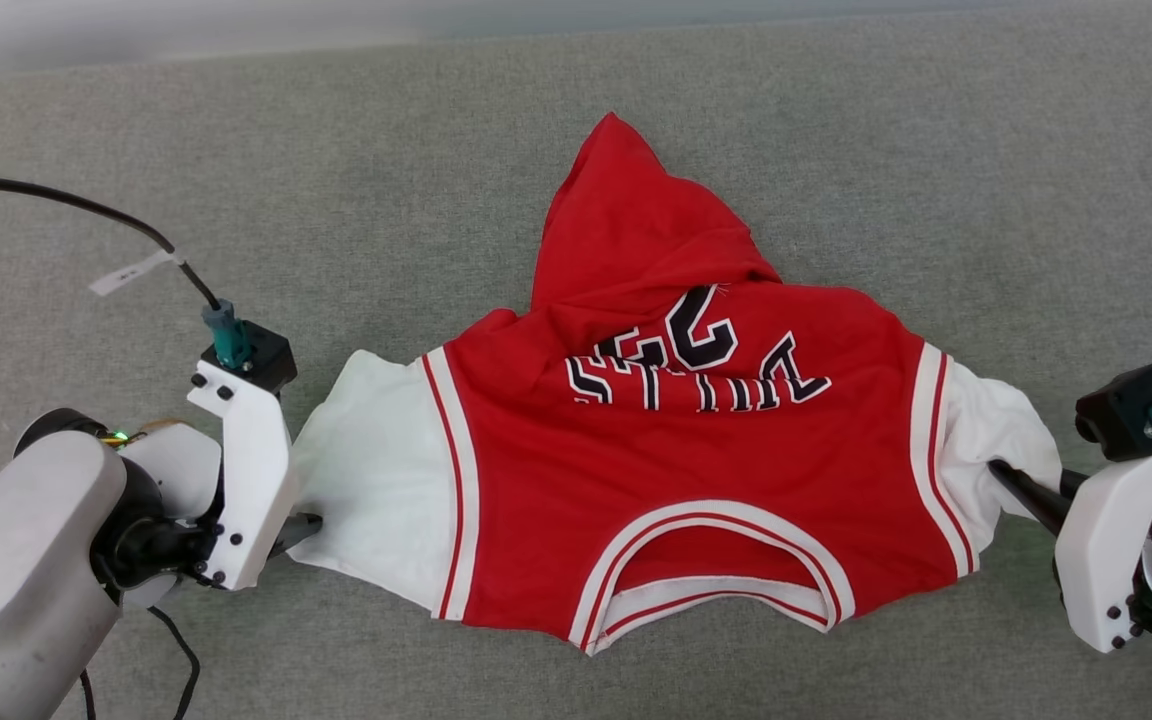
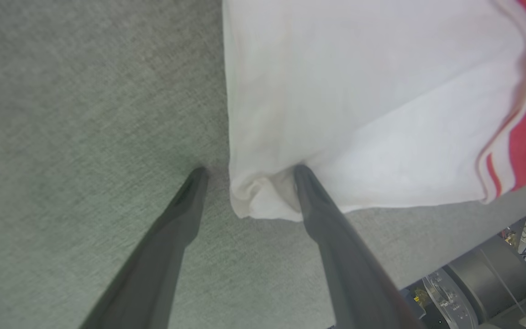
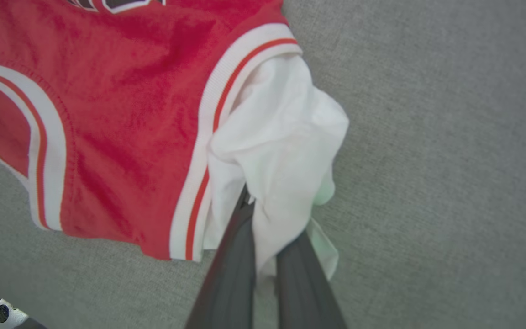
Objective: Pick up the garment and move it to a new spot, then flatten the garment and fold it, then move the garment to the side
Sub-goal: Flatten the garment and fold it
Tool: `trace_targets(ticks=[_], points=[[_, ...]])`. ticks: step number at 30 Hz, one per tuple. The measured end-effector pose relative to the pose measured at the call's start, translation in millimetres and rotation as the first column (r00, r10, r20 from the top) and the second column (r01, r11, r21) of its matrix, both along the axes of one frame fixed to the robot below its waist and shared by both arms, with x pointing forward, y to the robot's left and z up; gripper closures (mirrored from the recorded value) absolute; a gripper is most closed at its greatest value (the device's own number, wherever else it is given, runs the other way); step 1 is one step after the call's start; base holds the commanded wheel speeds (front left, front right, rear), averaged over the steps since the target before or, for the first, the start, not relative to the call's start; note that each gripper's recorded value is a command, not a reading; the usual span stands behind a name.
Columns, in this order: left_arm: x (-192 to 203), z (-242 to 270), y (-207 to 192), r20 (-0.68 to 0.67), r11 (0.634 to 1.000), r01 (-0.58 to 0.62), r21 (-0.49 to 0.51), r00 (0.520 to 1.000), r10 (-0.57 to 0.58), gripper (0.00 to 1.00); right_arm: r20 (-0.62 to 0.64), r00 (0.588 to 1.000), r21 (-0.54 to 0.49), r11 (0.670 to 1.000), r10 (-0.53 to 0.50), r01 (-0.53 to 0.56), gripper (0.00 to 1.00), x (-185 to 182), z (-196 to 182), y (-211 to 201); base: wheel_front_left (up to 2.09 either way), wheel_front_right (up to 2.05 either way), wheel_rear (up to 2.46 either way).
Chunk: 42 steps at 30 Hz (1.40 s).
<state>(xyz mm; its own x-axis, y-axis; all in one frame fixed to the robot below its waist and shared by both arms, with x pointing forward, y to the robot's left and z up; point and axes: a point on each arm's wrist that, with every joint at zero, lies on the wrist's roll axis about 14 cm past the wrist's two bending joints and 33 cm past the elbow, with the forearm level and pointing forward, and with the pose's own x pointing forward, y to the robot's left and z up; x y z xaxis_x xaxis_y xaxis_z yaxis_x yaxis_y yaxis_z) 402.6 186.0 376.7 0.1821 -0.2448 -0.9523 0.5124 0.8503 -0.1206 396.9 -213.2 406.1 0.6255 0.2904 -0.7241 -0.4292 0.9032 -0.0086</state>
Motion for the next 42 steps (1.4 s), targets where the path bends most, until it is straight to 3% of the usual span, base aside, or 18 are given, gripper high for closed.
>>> trace_targets(ticks=[3, 4, 5, 6, 13, 21, 26, 28, 29, 32, 33, 42], points=[[-3.3, -7.9, -2.4, -0.023, 1.0, 0.017, 0.007, 1.0, -0.017, 0.0, -0.006, 1.0, 0.002, 1.0, -0.001, 0.001, 1.0, -0.4, -2.9, 0.5, 0.0, 0.0, 0.0], [-6.4, -9.9, -2.7, -0.033, 0.999, 0.029, 0.014, 0.999, -0.029, 0.04, -0.01, 1.0, 0.0, 1.0, -0.001, 0.001, 1.0, -1.3, -4.1, 0.3, 0.0, 0.0, 0.0], [-7.4, -10.1, -3.3, -0.032, 0.999, 0.037, 0.015, 0.999, -0.036, 0.79, -0.012, 1.0, -0.001, 1.0, -0.001, 0.001, 1.0, -2.0, -4.7, 0.0, 0.0, 0.0, 0.0], [-8.2, -9.5, -3.9, -0.03, 0.999, 0.043, 0.016, 0.999, -0.042, 1.0, -0.011, 1.0, -0.002, 1.0, -0.002, 0.002, 1.0, -2.1, -4.4, -0.3, 0.0, 0.0, 0.0], [-15.0, 8.4, -14.1, 0.053, 0.997, 0.078, -0.029, 0.996, -0.076, 1.0, 0.06, 0.998, 0.005, 1.0, 0.0, 0.0, 1.0, 2.1, 16.8, -1.8, 0.0, 0.0, 0.0], [0.5, 82.9, -25.3, 0.321, 0.984, 0.107, -0.14, 0.945, -0.057, 1.0, 0.254, 0.967, 0.042, 0.999, -0.015, 0.004, 1.0, 16.4, 79.9, -6.3, 0.0, 0.0, 0.0], [10.7, 135.6, -33.8, 0.462, 0.972, 0.146, -0.186, 0.886, -0.044, 1.0, 0.361, 0.933, 0.053, 0.999, -0.008, -0.012, 1.0, 24.6, 118.8, -4.3, 0.0, 0.0, 0.0], [17.8, 173.9, -41.2, 0.562, 0.963, 0.196, -0.185, 0.825, -0.06, 1.0, 0.431, 0.902, 0.05, 0.998, 0.004, -0.028, 1.0, 34.7, 148.5, -0.7, 0.0, 0.0, 0.0], [17.8, 173.9, -41.2, 0.562, 0.963, 0.196, -0.185, 0.825, -0.06, 1.0, 0.431, 0.902, 0.05, 0.998, 0.004, -0.028, 1.0, 34.7, 148.5, -0.7, 0.0, 0.0, 0.0], [34.4, 210.5, -52.3, 0.654, 0.952, 0.248, -0.179, 0.753, -0.073, 1.0, 0.517, 0.856, 0.03, 0.999, 0.023, -0.044, 1.0, 54.4, 186.0, 3.4, 0.0, 0.0, 0.0], [34.4, 210.5, -52.3, 0.654, 0.952, 0.248, -0.179, 0.753, -0.073, 1.0, 0.517, 0.856, 0.03, 0.999, 0.023, -0.044, 1.0, 54.4, 186.0, 3.4, 0.0, 0.0, 0.0], [111.4, 273.9, -66.6, 0.795, 0.945, 0.277, -0.171, 0.606, -0.034, 1.0, 0.633, 0.774, -0.003, 1.0, 0.013, -0.014, 1.0, 135.5, 250.6, 8.2, 0.0, 0.0, 0.0]])
